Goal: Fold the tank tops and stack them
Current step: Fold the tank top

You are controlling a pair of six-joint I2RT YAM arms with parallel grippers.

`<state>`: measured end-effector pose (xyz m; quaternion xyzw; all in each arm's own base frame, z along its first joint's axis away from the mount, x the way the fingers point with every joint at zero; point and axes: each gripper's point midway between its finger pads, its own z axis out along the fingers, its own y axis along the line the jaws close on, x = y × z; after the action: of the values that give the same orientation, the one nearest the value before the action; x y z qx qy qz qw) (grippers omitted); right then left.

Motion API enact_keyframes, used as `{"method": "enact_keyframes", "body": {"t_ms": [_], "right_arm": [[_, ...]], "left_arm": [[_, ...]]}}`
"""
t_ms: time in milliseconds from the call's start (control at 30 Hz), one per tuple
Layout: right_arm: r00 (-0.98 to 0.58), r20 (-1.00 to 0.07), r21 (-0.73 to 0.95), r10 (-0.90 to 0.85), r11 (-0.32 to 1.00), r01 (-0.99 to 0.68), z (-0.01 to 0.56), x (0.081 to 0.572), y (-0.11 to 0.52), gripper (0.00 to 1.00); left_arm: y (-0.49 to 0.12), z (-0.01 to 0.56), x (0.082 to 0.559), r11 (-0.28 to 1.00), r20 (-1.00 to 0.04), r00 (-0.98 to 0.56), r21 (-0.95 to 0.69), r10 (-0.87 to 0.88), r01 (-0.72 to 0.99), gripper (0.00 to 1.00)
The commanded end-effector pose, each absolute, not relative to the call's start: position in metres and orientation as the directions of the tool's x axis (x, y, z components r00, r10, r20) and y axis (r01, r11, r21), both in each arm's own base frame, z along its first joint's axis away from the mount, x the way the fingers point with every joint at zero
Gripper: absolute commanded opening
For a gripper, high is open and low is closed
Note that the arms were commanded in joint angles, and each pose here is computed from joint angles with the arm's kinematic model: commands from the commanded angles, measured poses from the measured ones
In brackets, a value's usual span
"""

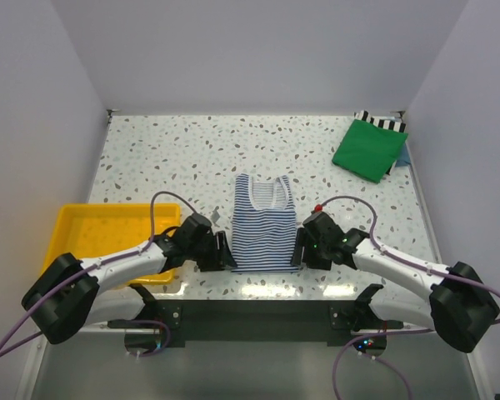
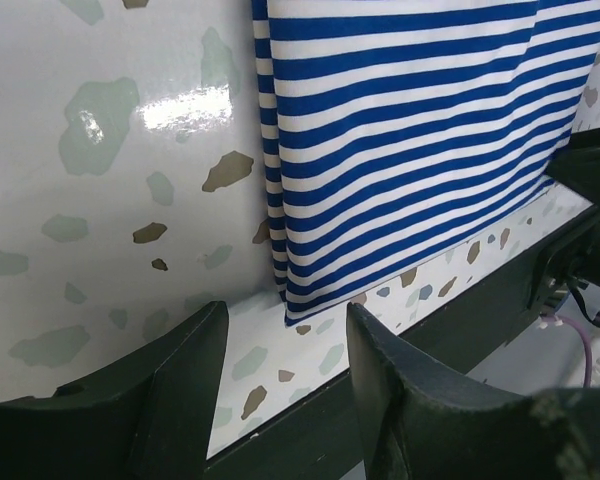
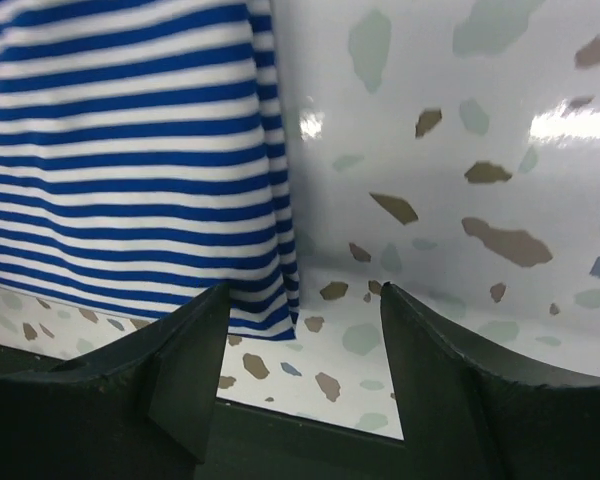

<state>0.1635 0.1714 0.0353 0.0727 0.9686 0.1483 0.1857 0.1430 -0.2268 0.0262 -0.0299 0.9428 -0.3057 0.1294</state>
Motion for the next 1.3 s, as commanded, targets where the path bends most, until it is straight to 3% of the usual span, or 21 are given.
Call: {"method": "enact_keyframes", "body": {"t_ms": [0,367,967,1067,1267], "right_arm": [[-0.929,-0.242,0.429,0.279,0.890,0.155,0.030,0.150,0.187,0.64],[-0.922,-0.168,0.463,0.349,0.853,0.238,0.010,0.132,0.184,0.56],[-0.920,-0.147,0.442,0.364,0.856,0.268,-0.005,0.120,0.173,0.40],[-0.921,-0.160,0.439,0.355,0.861,0.255,-0.004,0.122,0.173,0.32],[-0.931,-0.193,0.422,0.309,0.883,0.205,0.003,0.127,0.173,0.13]], "left_arm": [[-0.218,0.009,0.131,0.834,-0.174,-0.973,-0.551,-0.152,-0.031,0.56],[-0.209,-0.006,0.121,0.855,-0.119,-0.970,-0.504,-0.210,-0.124,0.47],[-0.210,-0.020,0.108,0.871,-0.083,-0.972,-0.464,-0.221,-0.159,0.40],[-0.210,-0.020,0.113,0.877,-0.101,-0.969,-0.456,-0.223,-0.154,0.32],[-0.211,-0.011,0.124,0.894,-0.159,-0.969,-0.436,-0.188,-0.102,0.06]]}}
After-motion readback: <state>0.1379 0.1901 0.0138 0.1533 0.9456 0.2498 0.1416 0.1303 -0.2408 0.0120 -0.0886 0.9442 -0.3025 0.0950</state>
